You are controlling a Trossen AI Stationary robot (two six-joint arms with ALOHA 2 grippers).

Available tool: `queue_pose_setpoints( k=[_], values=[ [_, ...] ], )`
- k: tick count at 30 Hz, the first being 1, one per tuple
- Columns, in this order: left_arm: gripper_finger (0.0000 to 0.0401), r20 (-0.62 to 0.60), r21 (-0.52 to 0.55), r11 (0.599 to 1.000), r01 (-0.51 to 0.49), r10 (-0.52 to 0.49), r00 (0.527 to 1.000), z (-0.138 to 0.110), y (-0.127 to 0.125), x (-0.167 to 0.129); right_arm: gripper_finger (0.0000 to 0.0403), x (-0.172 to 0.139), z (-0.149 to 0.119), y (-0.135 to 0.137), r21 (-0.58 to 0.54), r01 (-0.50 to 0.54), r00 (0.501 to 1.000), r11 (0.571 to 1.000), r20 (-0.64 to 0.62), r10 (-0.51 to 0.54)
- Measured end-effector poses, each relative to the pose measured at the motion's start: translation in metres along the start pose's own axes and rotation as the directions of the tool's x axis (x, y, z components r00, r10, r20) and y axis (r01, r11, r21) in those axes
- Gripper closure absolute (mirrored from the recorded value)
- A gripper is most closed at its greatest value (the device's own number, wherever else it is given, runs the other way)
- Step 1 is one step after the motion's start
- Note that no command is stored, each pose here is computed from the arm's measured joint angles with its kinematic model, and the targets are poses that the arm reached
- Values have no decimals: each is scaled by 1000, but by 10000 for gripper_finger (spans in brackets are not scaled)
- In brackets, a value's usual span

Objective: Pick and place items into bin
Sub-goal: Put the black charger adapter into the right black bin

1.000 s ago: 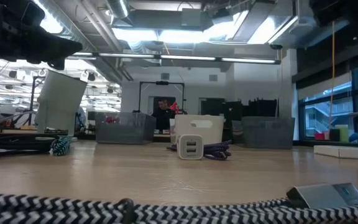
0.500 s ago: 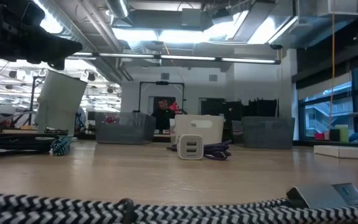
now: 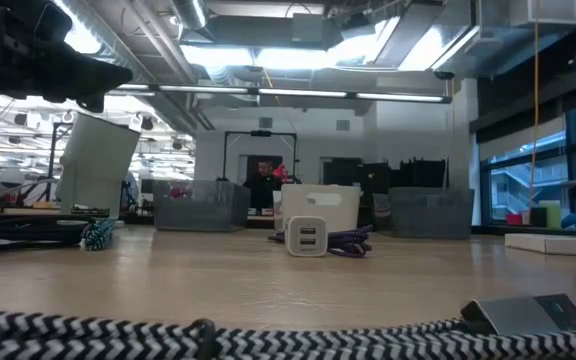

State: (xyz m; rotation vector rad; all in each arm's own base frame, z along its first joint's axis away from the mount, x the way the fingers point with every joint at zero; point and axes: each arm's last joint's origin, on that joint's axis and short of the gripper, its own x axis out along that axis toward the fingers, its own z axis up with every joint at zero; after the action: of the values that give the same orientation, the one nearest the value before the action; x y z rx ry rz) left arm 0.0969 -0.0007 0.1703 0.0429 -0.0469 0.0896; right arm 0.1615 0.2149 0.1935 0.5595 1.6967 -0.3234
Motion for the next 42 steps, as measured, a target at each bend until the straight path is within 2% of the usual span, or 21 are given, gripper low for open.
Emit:
queue_pose_setpoints(
  k=[21,25,31,42],
  values=[
    [395,0,0,1000,0,0,1000,0,0,0,130,51,9,15,8,122,992,992,-13,-122],
    [395,0,0,1000,0,0,1000,0,0,0,160,59,6,16,-1,145,989,989,-33,-145],
    [395,0,0,1000,0,0,1000,0,0,0,260,61,5,17,-6,142,989,990,-35,-142],
    [395,0,0,1000,0,0,1000,0,0,0,259,50,7,22,0,109,994,994,-23,-109]
  ],
)
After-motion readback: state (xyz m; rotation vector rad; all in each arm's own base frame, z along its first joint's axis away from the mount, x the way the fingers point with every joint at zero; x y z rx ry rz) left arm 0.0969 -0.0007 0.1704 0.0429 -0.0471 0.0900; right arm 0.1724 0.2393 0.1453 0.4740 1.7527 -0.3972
